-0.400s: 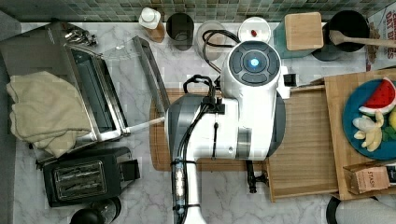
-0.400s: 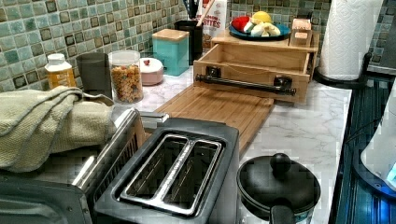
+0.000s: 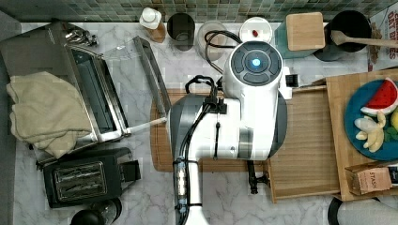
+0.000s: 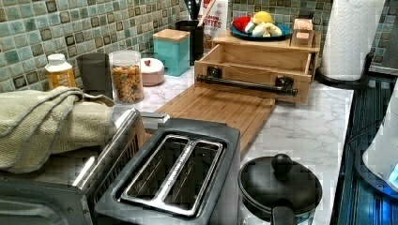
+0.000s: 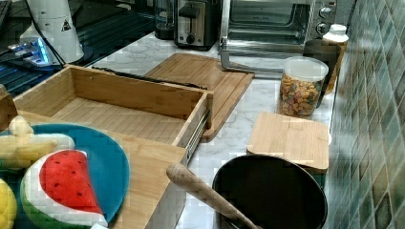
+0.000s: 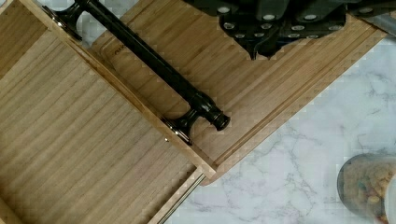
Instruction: Close the drawer.
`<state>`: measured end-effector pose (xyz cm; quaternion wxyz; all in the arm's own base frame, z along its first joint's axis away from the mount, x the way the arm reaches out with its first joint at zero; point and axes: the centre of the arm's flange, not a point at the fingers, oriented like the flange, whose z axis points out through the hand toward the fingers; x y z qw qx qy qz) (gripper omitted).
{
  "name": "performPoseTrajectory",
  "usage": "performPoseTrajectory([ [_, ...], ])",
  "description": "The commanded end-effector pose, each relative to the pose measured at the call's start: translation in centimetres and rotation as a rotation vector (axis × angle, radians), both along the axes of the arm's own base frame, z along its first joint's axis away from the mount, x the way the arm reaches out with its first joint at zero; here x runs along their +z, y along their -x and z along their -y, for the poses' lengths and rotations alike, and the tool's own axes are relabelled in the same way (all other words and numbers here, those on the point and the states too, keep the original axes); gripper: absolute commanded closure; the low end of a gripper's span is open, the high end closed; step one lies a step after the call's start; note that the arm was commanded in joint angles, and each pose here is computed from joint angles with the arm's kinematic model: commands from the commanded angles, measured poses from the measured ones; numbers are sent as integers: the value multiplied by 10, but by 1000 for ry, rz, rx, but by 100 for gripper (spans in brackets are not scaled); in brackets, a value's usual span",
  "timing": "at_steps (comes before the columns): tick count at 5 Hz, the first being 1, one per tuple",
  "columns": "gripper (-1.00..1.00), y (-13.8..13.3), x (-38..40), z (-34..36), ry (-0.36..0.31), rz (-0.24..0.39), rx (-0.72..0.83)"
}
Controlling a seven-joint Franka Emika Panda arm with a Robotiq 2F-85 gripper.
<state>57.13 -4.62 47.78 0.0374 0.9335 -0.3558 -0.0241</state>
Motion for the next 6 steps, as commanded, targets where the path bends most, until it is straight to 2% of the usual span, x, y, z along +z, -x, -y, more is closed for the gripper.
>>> performPoseTrajectory([
  [1,100,12,-12,-50,-68,-38,228],
  [2,100,35,-37,-67,-61,6,342],
  [3,100,50,-64,-77,-18,-1,469],
  [4,100,56,-86,-79,-44,-20,575],
  [6,100,80,-133,-69,-20,-78,699],
])
